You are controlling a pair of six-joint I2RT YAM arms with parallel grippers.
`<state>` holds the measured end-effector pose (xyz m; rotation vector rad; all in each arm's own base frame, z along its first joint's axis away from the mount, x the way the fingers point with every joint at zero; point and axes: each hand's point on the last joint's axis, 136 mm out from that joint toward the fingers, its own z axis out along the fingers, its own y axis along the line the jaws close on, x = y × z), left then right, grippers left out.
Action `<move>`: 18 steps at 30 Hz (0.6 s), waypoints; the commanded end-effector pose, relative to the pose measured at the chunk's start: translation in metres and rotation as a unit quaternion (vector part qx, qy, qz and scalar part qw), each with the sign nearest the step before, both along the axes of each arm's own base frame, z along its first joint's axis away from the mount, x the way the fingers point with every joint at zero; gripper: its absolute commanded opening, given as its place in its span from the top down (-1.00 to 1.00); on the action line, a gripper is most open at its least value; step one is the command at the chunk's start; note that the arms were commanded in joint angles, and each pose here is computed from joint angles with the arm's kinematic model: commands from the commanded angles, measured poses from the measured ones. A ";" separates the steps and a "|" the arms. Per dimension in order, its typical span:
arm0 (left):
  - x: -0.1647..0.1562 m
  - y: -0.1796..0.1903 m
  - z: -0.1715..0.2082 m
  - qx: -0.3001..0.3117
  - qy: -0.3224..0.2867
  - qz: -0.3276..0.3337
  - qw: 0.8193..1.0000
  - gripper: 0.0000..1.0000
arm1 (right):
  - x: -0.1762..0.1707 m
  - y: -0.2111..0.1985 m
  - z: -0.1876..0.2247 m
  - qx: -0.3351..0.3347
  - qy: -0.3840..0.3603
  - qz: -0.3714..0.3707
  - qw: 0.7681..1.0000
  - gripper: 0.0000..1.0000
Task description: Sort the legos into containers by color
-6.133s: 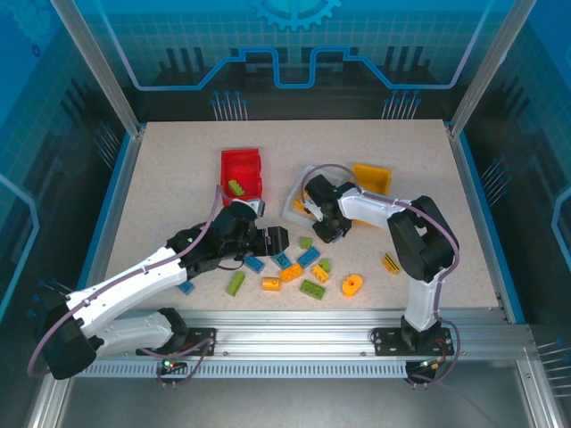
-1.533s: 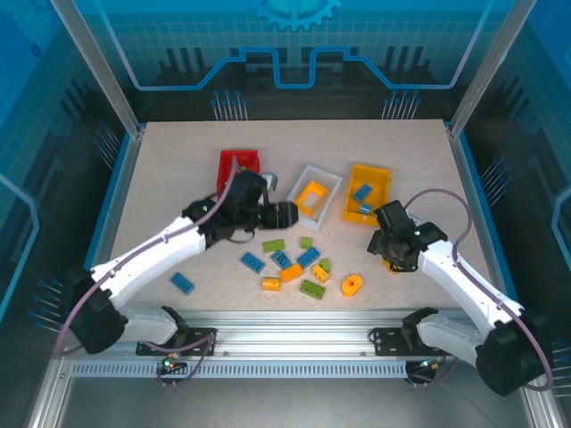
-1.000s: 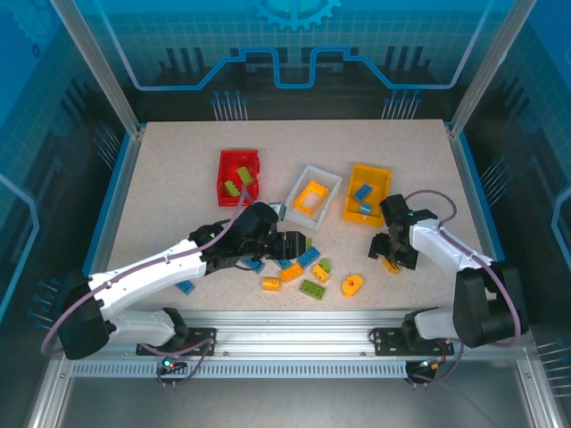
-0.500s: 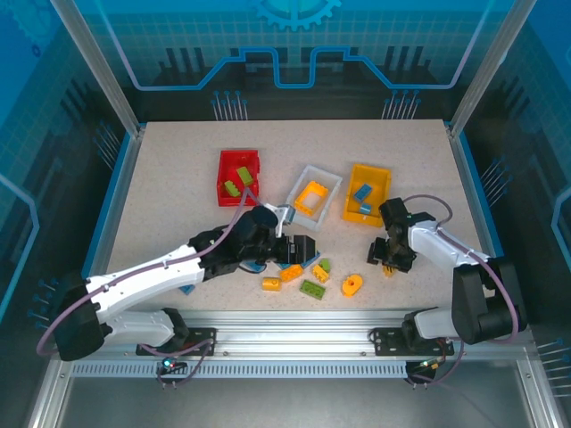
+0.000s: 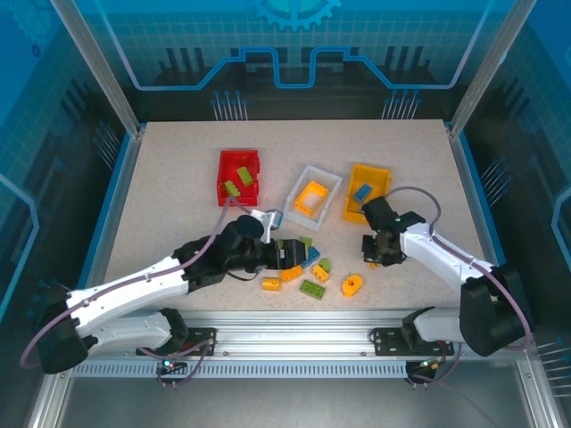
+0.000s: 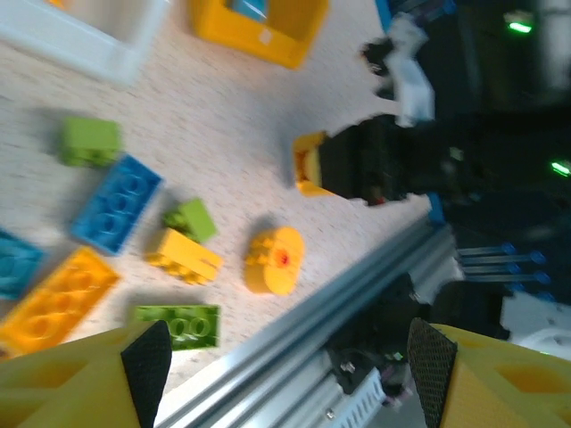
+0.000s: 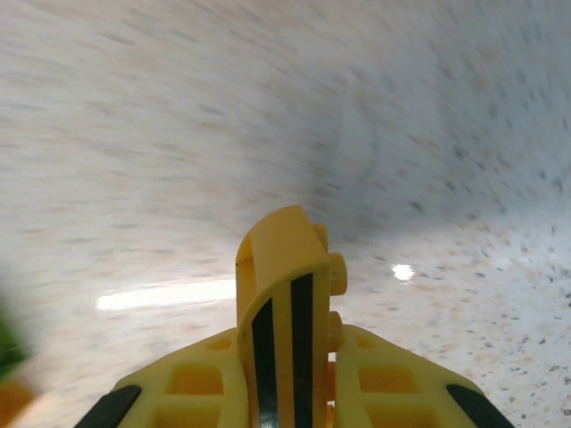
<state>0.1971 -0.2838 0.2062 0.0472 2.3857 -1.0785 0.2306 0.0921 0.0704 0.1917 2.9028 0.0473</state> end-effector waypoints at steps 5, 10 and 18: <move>0.024 0.053 0.024 0.081 -0.061 0.113 0.988 -0.51 | 0.082 0.099 0.087 0.069 -0.113 0.039 0.990 0.75; 0.027 0.051 0.023 0.084 -0.059 0.118 0.988 -0.51 | 0.146 0.131 0.084 0.067 -0.107 0.013 0.992 0.72; 0.024 0.059 0.015 0.107 -0.053 0.121 0.985 -0.51 | 0.194 0.143 0.039 0.048 -0.058 -0.022 0.997 0.66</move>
